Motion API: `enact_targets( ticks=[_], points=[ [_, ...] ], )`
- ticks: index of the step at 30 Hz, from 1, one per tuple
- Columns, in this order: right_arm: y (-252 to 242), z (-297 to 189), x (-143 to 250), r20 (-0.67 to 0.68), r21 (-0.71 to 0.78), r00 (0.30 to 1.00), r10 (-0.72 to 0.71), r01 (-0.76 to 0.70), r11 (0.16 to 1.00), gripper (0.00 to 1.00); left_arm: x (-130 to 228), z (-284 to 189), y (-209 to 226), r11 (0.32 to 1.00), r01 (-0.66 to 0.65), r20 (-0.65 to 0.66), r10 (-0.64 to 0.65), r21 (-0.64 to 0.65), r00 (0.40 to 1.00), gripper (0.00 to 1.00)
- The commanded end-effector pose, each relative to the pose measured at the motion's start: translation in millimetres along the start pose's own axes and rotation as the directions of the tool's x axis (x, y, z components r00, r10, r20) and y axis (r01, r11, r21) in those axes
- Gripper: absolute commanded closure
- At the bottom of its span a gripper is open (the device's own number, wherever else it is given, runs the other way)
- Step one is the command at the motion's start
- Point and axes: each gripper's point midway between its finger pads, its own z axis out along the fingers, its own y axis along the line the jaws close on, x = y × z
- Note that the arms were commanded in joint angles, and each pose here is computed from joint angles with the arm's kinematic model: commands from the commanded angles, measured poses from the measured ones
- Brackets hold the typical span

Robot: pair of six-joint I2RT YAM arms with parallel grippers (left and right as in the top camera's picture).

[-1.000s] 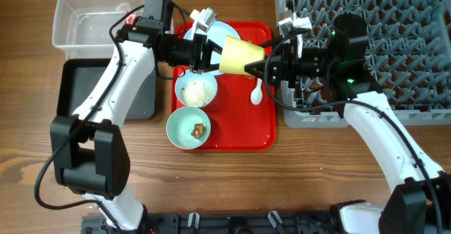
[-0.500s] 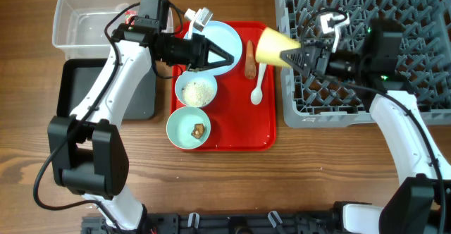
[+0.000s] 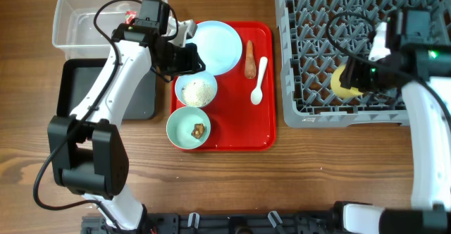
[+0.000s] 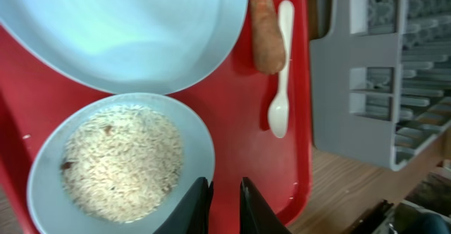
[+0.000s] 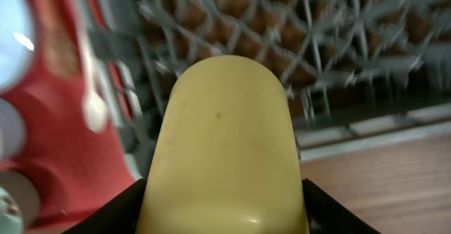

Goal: Sort waste into correct bins and load items into the dishwasher rack
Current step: 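Place the yellow cup into the grey dish rack with the right gripper, then grasp the rim of the green bowl with the left gripper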

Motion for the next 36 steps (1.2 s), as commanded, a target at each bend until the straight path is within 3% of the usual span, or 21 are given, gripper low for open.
enact_targets(
  ticks=[1,5,8,10,11,12,14,21,24,27,29,32,36],
  points=[
    [-1.7,35.7,5.5,-0.142,0.021,0.99,0.012,-0.01,1.0,0.56,-3.3,-8.3,6.1,0.999,-0.011,0.022,0.012,-0.053,1.0,0.85],
    [-0.7,80.0,14.4,-0.292,0.043,0.956,0.013,-0.001,0.999,0.53,-1.8,-8.3,6.3,0.999,-0.008,0.016,0.009,-0.054,1.0,0.85],
    [1.2,91.4,16.7,-0.324,0.048,0.946,0.009,0.007,0.999,0.3,0.1,-8.3,6.6,0.998,-0.004,0.008,0.005,-0.055,1.0,0.85],
    [2.4,88.2,12.3,-0.301,0.042,0.954,0.006,0.007,0.999,0.2,0.2,-8.2,6.6,0.999,-0.004,0.008,0.004,-0.054,1.0,0.78],
    [3.8,85.1,9.5,-0.291,0.036,0.957,0.005,0.006,0.999,0.19,0.2,-8.3,6.6,0.998,-0.003,0.008,0.004,-0.055,1.0,0.69],
    [6.4,78.0,3.7,-0.269,0.025,0.963,0.001,0.005,1.0,0.18,-0.4,-8.3,6.4,0.999,-0.004,0.01,0.005,-0.054,1.0,0.61],
    [12.8,57.1,-13.8,-0.201,0.0,0.98,-0.008,0.008,1.0,0.18,-3.7,-12.8,3.3,0.999,-0.009,0.025,0.01,-0.052,1.0,0.54],
    [84.1,-31.6,-47.3,0.107,-0.34,0.982,-0.158,0.186,0.922,0.19,-11.0,-64.7,-28.8,0.996,-0.077,0.149,0.082,-0.037,0.985,0.52],
    [139.3,-41.1,-39.9,0.169,-0.433,0.952,-0.254,0.303,0.849,0.2,4.8,-69.7,-31.5,0.996,-0.069,0.111,0.075,-0.064,0.991,0.54],
    [179.4,-33.2,-29.2,0.187,-0.431,0.94,-0.284,0.339,0.836,0.21,30.9,-72.1,10.2,0.926,0.113,0.076,-0.092,-0.359,0.993,0.49],
    [196.0,-22.2,-20.5,0.182,-0.427,0.938,-0.297,0.347,0.835,0.21,43.9,-76.3,21.4,0.872,0.166,0.075,-0.148,-0.461,0.986,0.48],
    [198.0,-13.2,-18.5,0.158,-0.417,0.944,-0.291,0.331,0.846,0.22,61.9,-60.2,6.3,0.896,0.128,-0.003,-0.143,-0.426,0.99,0.5],
    [187.4,-9.4,-28.2,0.176,-0.366,0.945,-0.277,0.324,0.872,0.22,112.6,-9.4,0.8,0.886,0.106,-0.112,-0.174,-0.452,0.978,0.5]
  ],
)
